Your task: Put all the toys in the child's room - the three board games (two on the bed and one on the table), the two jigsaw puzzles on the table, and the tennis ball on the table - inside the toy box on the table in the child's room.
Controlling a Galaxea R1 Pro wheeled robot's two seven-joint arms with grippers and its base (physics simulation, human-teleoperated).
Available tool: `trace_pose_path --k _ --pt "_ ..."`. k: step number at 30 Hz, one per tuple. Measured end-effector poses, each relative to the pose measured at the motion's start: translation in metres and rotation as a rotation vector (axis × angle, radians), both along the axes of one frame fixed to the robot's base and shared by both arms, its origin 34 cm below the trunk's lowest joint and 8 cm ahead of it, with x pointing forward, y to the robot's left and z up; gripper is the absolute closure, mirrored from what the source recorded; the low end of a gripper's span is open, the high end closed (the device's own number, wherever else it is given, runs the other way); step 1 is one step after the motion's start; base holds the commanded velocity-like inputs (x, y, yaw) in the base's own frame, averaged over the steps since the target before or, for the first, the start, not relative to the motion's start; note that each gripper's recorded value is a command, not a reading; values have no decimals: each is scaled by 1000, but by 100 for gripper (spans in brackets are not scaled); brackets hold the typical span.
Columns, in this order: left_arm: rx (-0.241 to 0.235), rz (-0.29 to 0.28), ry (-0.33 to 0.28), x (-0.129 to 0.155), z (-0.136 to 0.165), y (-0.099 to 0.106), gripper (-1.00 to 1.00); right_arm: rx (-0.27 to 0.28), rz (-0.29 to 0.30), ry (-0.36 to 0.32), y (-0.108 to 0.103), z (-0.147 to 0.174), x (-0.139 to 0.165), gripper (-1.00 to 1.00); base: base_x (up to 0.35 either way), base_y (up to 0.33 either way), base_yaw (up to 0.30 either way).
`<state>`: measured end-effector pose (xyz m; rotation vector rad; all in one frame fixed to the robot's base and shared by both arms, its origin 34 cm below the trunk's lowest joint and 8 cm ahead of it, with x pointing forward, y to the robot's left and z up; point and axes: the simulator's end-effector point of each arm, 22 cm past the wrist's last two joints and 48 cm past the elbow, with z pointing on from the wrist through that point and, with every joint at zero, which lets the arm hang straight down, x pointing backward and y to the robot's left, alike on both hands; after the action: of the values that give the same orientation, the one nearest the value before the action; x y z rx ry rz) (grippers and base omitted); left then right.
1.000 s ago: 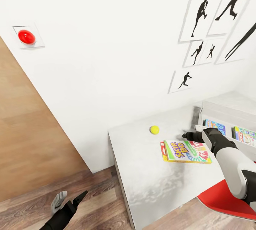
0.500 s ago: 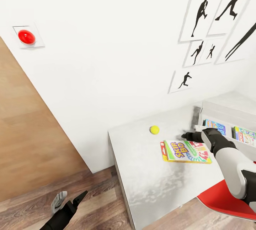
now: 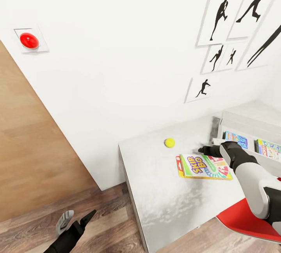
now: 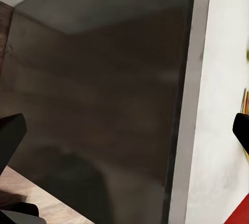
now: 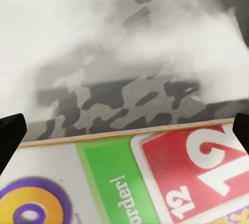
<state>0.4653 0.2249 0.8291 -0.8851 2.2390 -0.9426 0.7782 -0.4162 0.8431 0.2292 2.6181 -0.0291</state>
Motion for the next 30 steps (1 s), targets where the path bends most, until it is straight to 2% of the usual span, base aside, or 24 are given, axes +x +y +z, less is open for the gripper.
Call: trace_pose_path --k 30 --pt "9 9 -10 2 1 3 -100 8 6 17 6 -9 -6 -100 0 0 0"
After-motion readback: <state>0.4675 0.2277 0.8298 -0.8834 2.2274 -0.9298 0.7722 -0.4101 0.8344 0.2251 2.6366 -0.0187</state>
